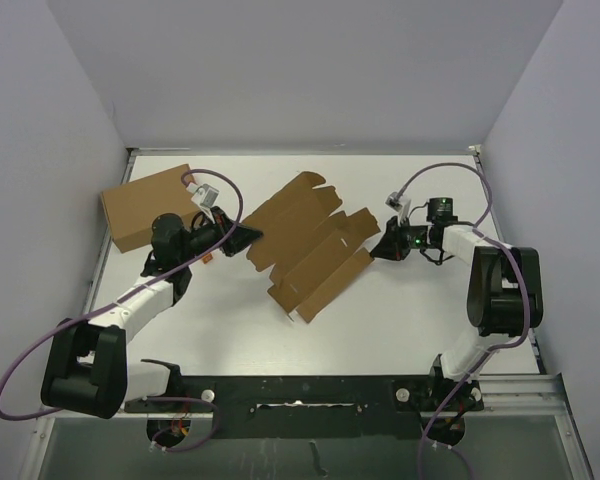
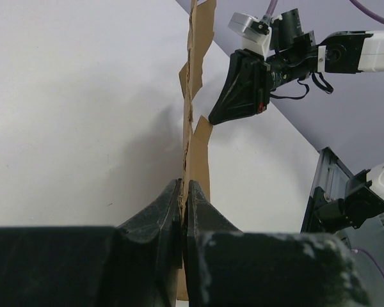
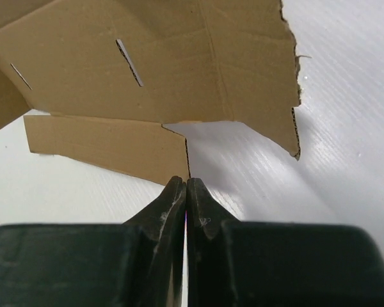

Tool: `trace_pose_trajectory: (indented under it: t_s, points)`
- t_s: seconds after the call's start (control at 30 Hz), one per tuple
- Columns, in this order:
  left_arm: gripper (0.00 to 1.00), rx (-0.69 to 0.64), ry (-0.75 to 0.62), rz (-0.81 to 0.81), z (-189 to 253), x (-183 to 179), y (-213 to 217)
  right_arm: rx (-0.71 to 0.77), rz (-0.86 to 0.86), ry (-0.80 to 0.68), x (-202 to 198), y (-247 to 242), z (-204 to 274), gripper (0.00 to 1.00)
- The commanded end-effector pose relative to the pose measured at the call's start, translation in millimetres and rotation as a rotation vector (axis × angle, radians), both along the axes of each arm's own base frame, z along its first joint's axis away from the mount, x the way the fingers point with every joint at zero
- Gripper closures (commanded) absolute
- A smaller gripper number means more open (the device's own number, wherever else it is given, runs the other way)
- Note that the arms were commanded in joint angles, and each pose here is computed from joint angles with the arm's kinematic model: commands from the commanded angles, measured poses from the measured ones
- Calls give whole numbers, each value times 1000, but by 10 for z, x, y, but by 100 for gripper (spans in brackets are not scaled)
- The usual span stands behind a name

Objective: Fold the paper box

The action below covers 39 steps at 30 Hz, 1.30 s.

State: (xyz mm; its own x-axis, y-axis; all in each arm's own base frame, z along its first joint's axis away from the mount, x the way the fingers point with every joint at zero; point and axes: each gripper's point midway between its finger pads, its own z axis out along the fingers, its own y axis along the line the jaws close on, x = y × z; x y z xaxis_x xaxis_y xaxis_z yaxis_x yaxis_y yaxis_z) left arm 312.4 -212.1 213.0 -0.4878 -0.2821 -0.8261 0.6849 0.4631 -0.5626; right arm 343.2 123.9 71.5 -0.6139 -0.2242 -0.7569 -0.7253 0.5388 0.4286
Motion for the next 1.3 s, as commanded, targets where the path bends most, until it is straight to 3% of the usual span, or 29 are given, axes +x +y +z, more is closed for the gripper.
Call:
trace_pose_trajectory:
  t_s: [0.0,0.1,0.27,0.53,0.87,1.07,1.27]
  points:
    - [100,-21,-105,2,235,26,29,-4,56,-54,8,67,68,100]
    - [100,-21,-107,5,227,26,44,2,30,-39,41,20,65,100]
    - [100,-22,-104,12,199,21,79,155,-80,-22,146,-222,323,100]
    - [100,-43,-115,-7,219,7,59,105,-179,54,237,-322,50,100]
    - [100,-57,-107,-15,212,-2,47,163,-74,121,141,18,-18,100]
    - [100,-61,-101,-14,188,10,42,307,2,124,51,185,194,100]
    - [100,-60,-105,-11,182,28,45,359,18,146,0,256,284,94]
